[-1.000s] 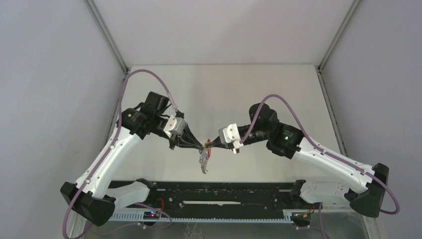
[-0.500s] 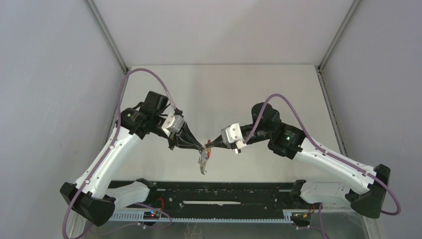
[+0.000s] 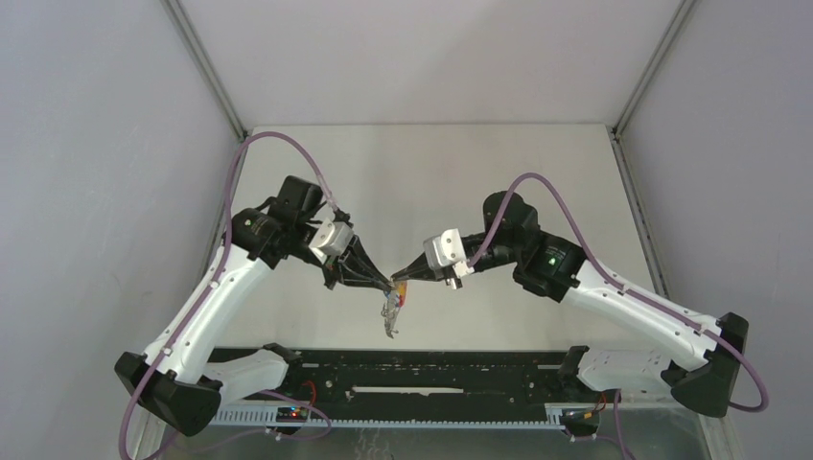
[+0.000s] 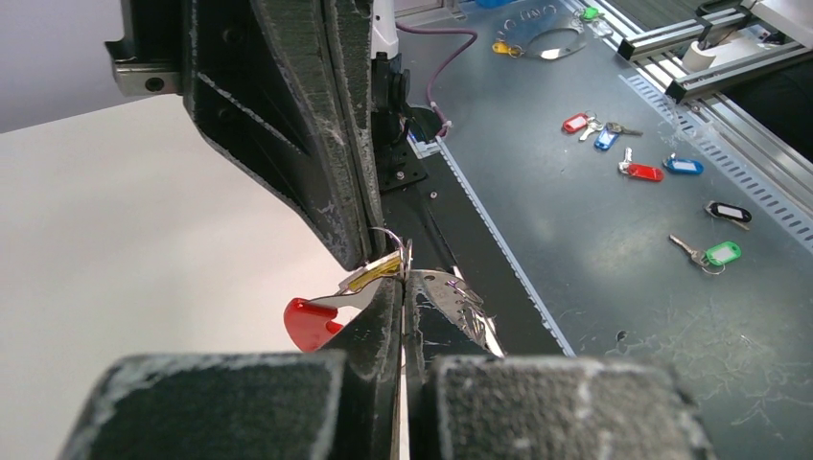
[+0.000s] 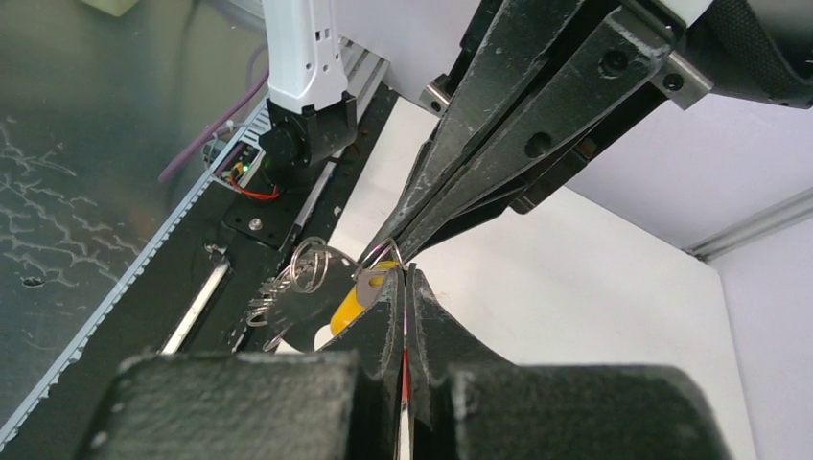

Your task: Put the keys on the keyring

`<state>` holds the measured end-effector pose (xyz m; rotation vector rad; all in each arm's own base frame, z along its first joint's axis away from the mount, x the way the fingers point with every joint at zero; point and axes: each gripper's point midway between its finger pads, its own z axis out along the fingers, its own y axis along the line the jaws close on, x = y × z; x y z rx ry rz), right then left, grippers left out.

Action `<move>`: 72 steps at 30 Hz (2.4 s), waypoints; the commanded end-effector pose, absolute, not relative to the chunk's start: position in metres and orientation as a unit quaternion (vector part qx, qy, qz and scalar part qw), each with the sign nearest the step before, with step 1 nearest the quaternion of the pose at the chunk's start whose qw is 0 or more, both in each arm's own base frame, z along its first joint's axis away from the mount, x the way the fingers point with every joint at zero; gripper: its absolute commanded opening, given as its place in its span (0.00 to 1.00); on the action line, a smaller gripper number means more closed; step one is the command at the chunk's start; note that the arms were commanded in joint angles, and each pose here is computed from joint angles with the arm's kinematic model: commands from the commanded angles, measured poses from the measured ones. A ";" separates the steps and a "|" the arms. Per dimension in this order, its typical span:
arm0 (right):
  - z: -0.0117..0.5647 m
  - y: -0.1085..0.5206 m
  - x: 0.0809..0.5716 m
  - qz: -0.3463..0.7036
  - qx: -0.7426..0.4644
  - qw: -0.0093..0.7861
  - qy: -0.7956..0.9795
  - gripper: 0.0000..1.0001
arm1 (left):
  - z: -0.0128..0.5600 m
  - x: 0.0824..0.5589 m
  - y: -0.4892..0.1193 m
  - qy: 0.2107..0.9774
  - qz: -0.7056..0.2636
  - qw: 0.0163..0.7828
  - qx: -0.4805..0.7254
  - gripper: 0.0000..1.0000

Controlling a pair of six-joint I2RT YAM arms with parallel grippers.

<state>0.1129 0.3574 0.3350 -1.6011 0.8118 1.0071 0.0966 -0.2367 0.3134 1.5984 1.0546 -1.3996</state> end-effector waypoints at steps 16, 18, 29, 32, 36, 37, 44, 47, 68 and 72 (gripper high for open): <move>0.359 0.373 0.133 0.425 -0.646 0.508 0.380 0.00 | 0.332 0.094 -0.240 0.357 -0.530 0.416 0.647 0.00; 0.357 0.375 0.133 0.421 -0.647 0.501 0.391 0.00 | 0.336 0.094 -0.240 0.351 -0.531 0.419 0.648 0.00; 0.335 0.395 0.141 0.338 -0.646 0.433 0.531 0.00 | 0.348 0.097 -0.238 0.349 -0.510 0.437 0.654 0.00; 0.338 0.396 0.140 0.328 -0.640 0.436 0.541 0.00 | 0.352 0.104 -0.240 0.362 -0.496 0.447 0.651 0.00; 0.346 0.395 0.146 0.315 -0.626 0.448 0.555 0.00 | 0.366 0.130 -0.248 0.412 -0.480 0.487 0.602 0.00; 0.348 0.395 0.148 0.312 -0.623 0.452 0.557 0.00 | 0.377 0.136 -0.251 0.411 -0.482 0.512 0.580 0.00; 0.364 0.393 0.149 0.319 -0.618 0.461 0.551 0.00 | 0.387 0.137 -0.251 0.397 -0.480 0.556 0.551 0.00; 0.369 0.392 0.143 0.338 -0.626 0.443 0.545 0.01 | 0.400 0.142 -0.253 0.389 -0.480 0.575 0.536 0.00; 0.413 0.384 0.104 0.415 -0.642 0.326 0.556 0.26 | 0.454 0.113 -0.245 0.242 -0.447 0.675 0.534 0.00; 0.419 0.383 0.103 0.424 -0.633 0.330 0.557 0.26 | 0.455 0.109 -0.242 0.232 -0.444 0.687 0.526 0.00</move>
